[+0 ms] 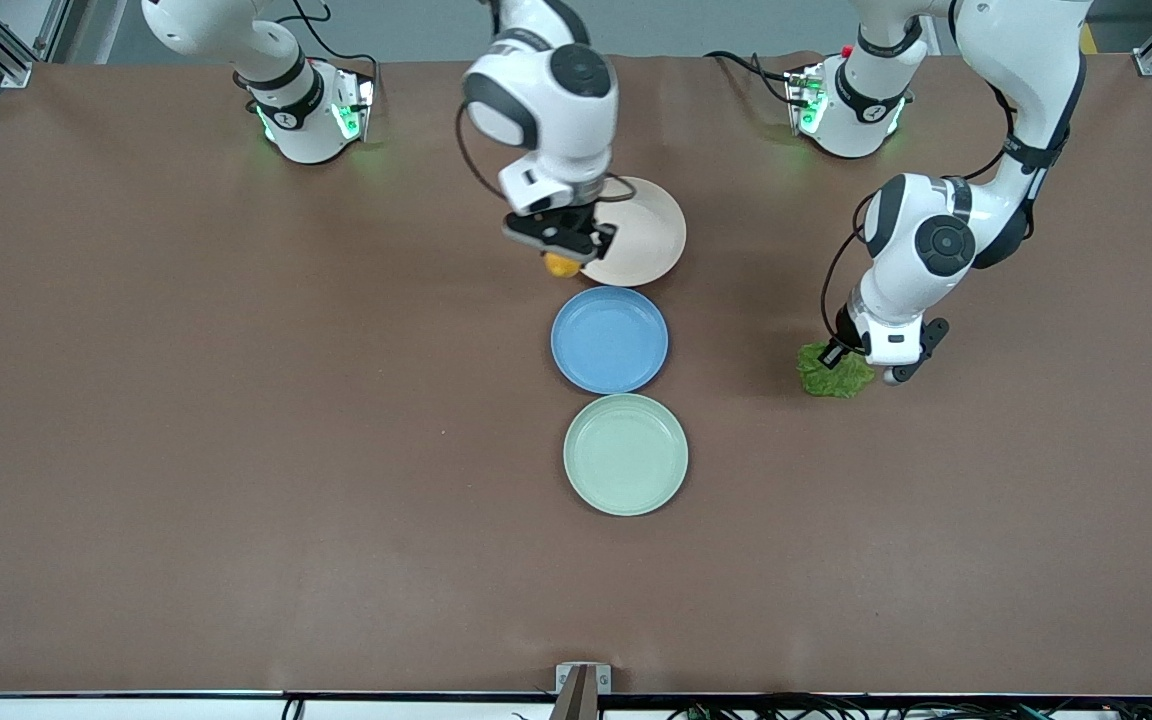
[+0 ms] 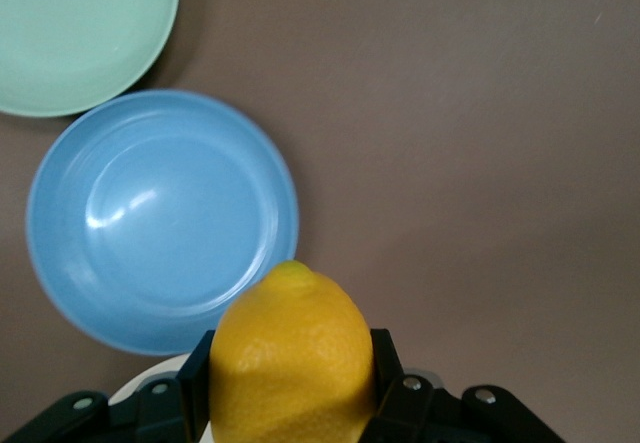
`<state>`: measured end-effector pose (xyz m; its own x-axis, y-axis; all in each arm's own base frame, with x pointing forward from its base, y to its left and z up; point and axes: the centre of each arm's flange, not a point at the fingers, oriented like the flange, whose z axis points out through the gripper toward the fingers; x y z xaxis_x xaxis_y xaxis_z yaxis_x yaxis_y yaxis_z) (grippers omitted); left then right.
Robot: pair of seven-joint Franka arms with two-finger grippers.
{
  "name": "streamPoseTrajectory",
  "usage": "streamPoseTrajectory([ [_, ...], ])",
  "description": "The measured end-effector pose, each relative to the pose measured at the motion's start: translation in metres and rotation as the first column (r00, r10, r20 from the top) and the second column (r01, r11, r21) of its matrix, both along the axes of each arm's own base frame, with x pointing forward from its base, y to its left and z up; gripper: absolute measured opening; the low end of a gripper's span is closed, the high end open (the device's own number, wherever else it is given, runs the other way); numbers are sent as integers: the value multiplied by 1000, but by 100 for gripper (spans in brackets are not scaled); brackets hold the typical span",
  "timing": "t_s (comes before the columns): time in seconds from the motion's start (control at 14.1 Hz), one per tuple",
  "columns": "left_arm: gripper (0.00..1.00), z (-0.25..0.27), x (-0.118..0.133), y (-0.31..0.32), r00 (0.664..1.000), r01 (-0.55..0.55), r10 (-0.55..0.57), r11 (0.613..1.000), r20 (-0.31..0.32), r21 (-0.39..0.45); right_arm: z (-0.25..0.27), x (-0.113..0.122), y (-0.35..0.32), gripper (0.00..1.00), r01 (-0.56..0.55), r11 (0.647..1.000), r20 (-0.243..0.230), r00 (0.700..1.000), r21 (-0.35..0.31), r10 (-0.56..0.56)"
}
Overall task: Pick lemon and lettuce from plates
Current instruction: 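Lower the lettuce with the left gripper while the right gripper carries the lemon, then open the left gripper and raise it off the lettuce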
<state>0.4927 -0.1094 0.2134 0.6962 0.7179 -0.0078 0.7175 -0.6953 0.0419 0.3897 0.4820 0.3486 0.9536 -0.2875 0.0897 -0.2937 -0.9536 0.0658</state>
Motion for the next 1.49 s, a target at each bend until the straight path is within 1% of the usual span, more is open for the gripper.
streamPoseTrajectory([
  [0.14,7,-8,2,7,1000,12,-12,1000,12,-2,1,30,-57,63,-60,998,-34,998,-19,59],
  [0.21,7,-13,2,9,1000,17,-17,1000,15,-3,-2,46,-89,63,-88,996,-60,994,-22,87],
  [0.36,9,-21,2,9,1000,18,-18,1000,15,-5,-7,83,-161,63,-140,990,-109,985,-15,137],
  [0.43,9,-22,2,9,1000,19,-19,1000,15,-5,-10,101,-196,63,-161,987,-125,979,-6,159],
  [0.5,14,-22,2,8,1000,19,-19,1000,19,-6,-12,117,-228,63,-181,983,-138,974,10,181],
  [0.64,33,-17,7,8,999,17,-17,1000,37,-9,-14,141,-288,63,-229,973,-154,960,36,232],
  [0.71,43,-13,12,8,999,16,-16,1000,50,-11,-15,150,-317,63,-246,968,-160,955,45,250],
  [0.78,54,-8,18,7,998,15,-14,1000,66,-14,-17,156,-342,63,-253,966,-167,952,51,258],
  [0.92,72,7,33,5,994,14,-12,1000,107,-21,-26,158,-381,63,-265,962,-183,945,62,272],
  [1.07,93,24,49,2,989,16,-11,999,150,-28,-42,153,-405,63,-279,958,-185,940,70,287],
  [1.14,99,31,54,2,985,41,-36,999,167,-25,-50,150,-417,63,-288,955,-184,937,74,297],
  [1.28,100,40,60,1,970,154,-151,988,188,-2,-61,145,-445,63,-303,949,-173,934,80,313],
  [1.35,100,45,62,1,960,217,-216,976,181,12,-66,144,-457,63,-307,948,-165,934,82,317],
  [1.42,100,50,65,0,944,288,-288,957,159,25,-73,141,-465,63,-304,949,-156,936,88,315],
  [1.49,100,57,68,0,920,368,-369,929,129,34,-81,138,-469,63,-301,949,-147,938,99,313],
])
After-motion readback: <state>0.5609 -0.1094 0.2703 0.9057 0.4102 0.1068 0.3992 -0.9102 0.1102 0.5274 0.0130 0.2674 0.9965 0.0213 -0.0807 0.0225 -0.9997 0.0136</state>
